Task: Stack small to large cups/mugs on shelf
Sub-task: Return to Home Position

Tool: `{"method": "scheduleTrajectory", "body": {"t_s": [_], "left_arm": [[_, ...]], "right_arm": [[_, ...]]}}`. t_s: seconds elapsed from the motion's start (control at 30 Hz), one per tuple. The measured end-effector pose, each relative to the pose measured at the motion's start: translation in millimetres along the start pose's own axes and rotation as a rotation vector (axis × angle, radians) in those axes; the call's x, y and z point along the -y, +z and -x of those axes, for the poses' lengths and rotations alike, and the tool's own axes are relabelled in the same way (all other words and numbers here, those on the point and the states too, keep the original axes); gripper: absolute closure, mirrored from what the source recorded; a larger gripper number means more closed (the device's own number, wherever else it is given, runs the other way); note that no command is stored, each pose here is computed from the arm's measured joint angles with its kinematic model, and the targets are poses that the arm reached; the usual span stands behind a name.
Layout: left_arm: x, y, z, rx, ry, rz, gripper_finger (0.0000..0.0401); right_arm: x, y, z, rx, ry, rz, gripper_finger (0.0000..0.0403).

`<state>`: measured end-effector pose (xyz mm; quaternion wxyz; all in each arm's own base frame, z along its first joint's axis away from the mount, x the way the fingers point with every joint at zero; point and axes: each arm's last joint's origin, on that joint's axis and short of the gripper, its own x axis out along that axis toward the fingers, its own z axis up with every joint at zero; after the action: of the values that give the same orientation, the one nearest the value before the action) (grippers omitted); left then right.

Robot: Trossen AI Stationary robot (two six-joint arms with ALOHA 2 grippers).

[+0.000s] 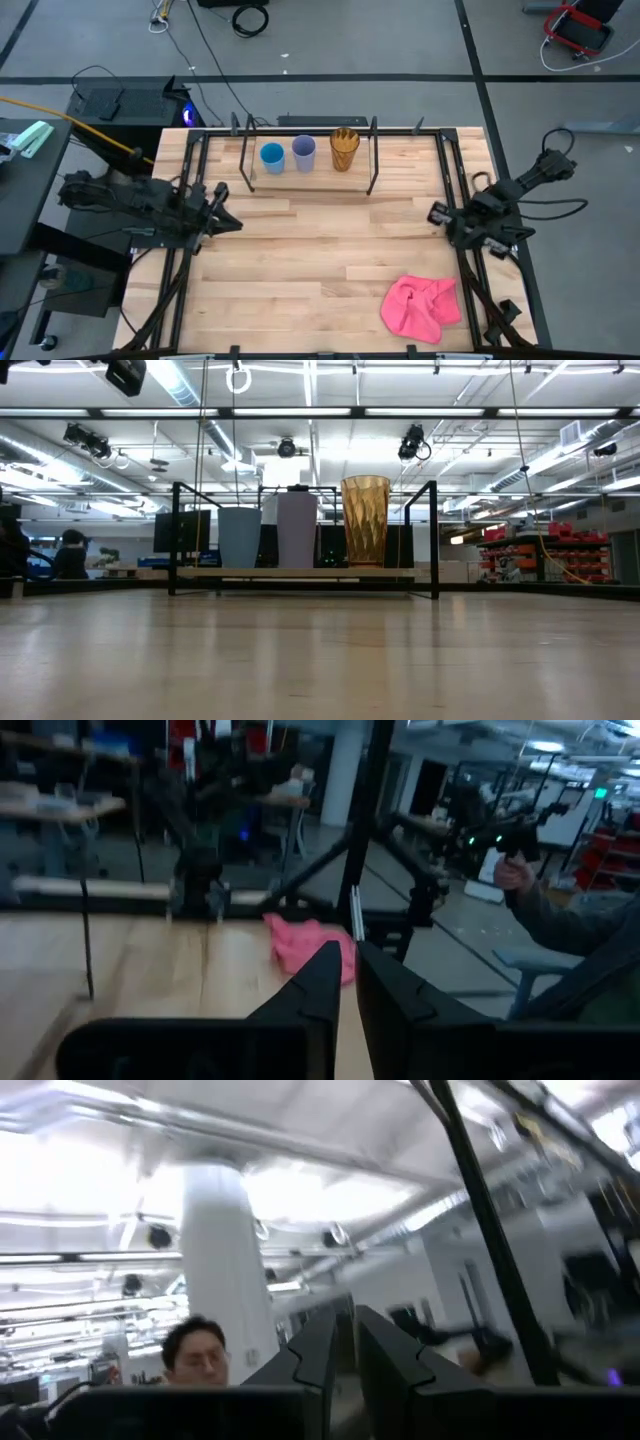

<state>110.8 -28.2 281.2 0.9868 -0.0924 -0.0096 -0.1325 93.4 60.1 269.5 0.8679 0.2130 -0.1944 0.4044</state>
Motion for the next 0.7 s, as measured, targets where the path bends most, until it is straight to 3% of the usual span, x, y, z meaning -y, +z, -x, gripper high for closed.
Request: {"method": "scheduleTrajectory", "body": {"t_s": [0.5, 0.7], "left_arm": [[4, 13, 45, 0.176, -0.062, -0.122, 0.0364], [5, 12, 62, 0.218, -0.067, -0.134, 0.0358]], "right_arm": [[-25, 32, 35, 0.17, 0.088, 0.247, 0.0353], [-28, 36, 43, 0.187, 0.091, 0.263, 0.0353]]}}
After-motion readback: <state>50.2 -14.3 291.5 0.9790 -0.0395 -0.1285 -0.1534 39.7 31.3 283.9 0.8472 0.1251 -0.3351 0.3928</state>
